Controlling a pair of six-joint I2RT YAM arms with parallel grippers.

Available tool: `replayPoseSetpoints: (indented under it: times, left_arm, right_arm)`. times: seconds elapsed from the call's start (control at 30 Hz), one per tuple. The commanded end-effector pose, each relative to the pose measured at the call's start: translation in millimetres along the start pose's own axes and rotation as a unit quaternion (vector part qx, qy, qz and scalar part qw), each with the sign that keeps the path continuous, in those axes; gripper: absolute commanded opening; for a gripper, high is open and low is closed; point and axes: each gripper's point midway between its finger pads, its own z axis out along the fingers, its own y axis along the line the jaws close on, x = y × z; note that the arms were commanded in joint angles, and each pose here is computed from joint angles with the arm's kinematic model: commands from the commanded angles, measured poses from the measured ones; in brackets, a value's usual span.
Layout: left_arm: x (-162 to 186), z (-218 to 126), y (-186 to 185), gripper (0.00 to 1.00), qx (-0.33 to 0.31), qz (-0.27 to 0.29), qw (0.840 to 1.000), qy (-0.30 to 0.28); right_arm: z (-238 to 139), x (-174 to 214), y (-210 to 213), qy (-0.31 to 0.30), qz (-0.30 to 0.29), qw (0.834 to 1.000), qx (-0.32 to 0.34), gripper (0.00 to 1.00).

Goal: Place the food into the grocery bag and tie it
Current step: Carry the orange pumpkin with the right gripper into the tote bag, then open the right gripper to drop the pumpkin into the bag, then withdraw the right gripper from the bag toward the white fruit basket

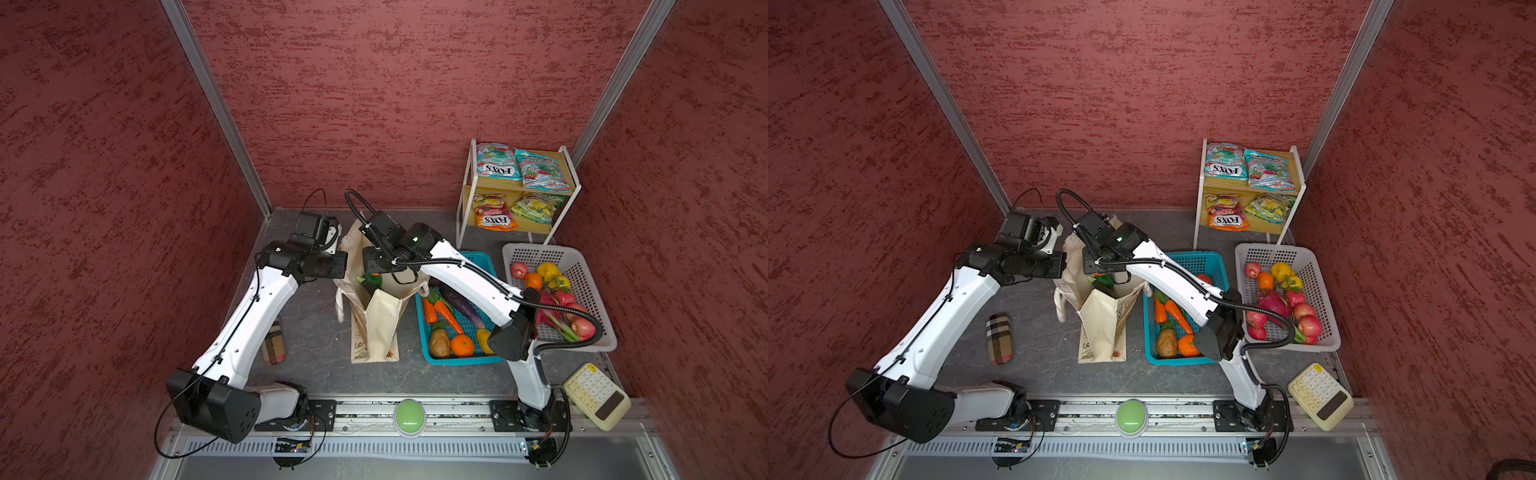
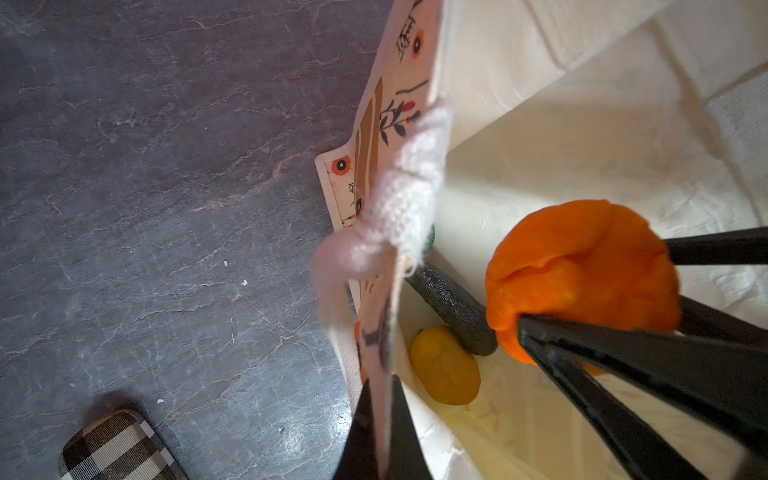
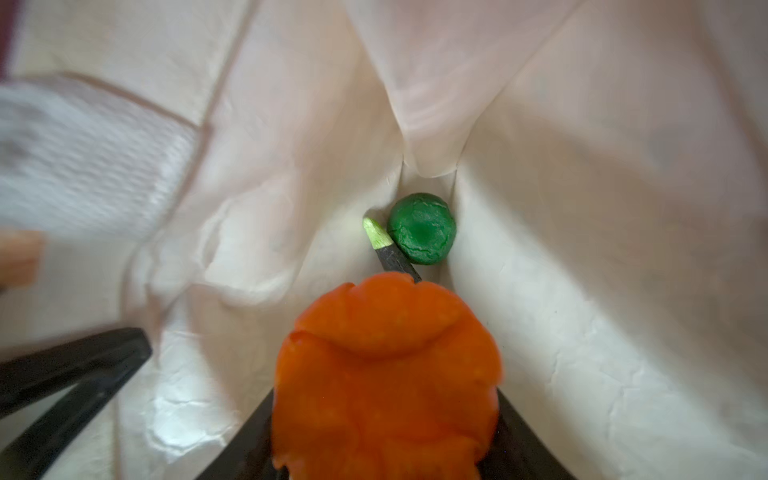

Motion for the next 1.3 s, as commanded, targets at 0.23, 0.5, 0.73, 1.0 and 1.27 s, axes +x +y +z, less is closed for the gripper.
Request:
replayPoseSetpoints:
  times: [0.23,0.5,0.73,1.0,1.27]
  left_arm:
    - [-10,-4,-1,0.0,0.007,0.0,1.0,-0.012]
    - [-9,-2,0,0.0,0.004,-0.001,1.0,-0.008]
    - [-9,-1,0,0.0,0.005,-0.003,1.0,-0.008]
    - [-9,-1,-1,0.0,0.008,-0.003,1.0,-0.005]
    - [-10,-5,4,0.0,-0.008,-0.003,1.0,-0.005]
  right_arm:
    - [20,11,-6,0.018,-0.032,0.999,0.012,0.48]
    - [27,12,-2,0.023,-0.035,0.999,0.003,0.51]
    - [29,10,1,0.021,-0.041,0.999,0.002,0.68]
    - [8,-7,2,-0.005,-0.041,0.999,0.008,0.99]
    - [-83,-59,6,-0.121,-0.026,0.992,-0.007,0.99]
